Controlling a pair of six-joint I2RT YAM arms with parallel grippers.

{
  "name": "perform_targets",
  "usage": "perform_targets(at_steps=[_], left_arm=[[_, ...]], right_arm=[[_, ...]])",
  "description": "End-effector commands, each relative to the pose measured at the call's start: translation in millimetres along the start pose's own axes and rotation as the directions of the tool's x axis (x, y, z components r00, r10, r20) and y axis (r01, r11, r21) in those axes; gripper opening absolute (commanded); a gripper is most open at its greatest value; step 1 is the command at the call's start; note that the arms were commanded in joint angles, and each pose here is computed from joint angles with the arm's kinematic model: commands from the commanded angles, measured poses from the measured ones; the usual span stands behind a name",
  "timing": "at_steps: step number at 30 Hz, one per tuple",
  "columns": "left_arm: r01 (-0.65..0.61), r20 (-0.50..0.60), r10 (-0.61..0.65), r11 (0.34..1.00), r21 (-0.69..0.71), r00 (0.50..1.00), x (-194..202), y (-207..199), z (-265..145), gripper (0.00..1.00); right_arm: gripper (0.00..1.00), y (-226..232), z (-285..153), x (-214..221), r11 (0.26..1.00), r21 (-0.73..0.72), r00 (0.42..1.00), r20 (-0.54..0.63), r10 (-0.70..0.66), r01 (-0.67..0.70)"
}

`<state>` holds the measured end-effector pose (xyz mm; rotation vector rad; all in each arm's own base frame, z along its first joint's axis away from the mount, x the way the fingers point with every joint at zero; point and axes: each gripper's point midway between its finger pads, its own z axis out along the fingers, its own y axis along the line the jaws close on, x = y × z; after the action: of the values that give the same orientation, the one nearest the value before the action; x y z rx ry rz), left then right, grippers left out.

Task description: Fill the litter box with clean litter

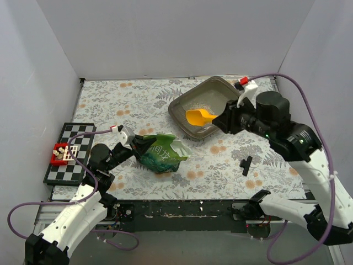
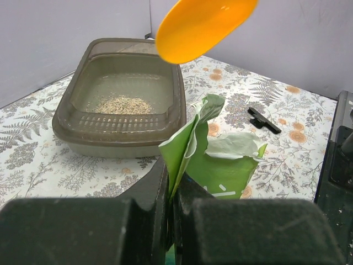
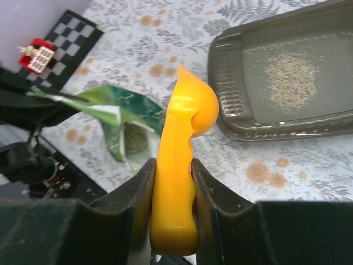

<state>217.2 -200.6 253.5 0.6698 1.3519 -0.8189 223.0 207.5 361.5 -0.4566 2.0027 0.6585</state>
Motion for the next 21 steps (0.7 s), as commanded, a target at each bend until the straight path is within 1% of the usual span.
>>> perform_targets(at_steps=[1, 3, 5, 9, 15, 21], left_arm=[[0.004, -0.021, -0.004, 1.0, 0.01, 1.0, 6.5, -1.2, 0.6, 0.0], [0.008, -0.025, -0.008, 1.0, 0.008, 1.0, 7.3, -0.7, 1.0, 0.0], [0.007, -0.026, -0.007, 1.0, 0.004, 1.0, 8.0, 0.1, 1.1, 0.0], [0.009, -0.024, -0.009, 1.0, 0.009, 1.0, 7.0, -1.0, 1.0, 0.0], [0.007, -0.021, -0.007, 1.0, 0.006, 1.0, 6.3, -0.9, 0.4, 0.0], [0.008, -0.017, -0.008, 1.0, 0.005, 1.0, 5.3, -0.8, 0.6, 0.0]], right_arm=[[0.01, 30.1, -28.7, 18.0, 0.985, -0.168, 0.998, -0.039, 0.042, -0.048], [0.01, 38.6, -34.4, 24.3, 0.975, -0.214, 0.996, -0.073, 0.05, -0.064], [0.01, 41.8, -37.5, 27.3, 0.97, -0.231, 0.995, -0.085, 0.059, -0.077], [0.01, 40.3, -36.2, 34.2, 0.971, -0.227, 0.993, -0.105, 0.057, -0.08], [0.01, 40.4, -22.4, 55.3, 0.964, -0.25, 0.986, -0.155, 0.054, -0.092], [0.01, 43.3, -3.4, 83.8, 0.954, -0.27, 0.97, -0.235, 0.064, -0.128]])
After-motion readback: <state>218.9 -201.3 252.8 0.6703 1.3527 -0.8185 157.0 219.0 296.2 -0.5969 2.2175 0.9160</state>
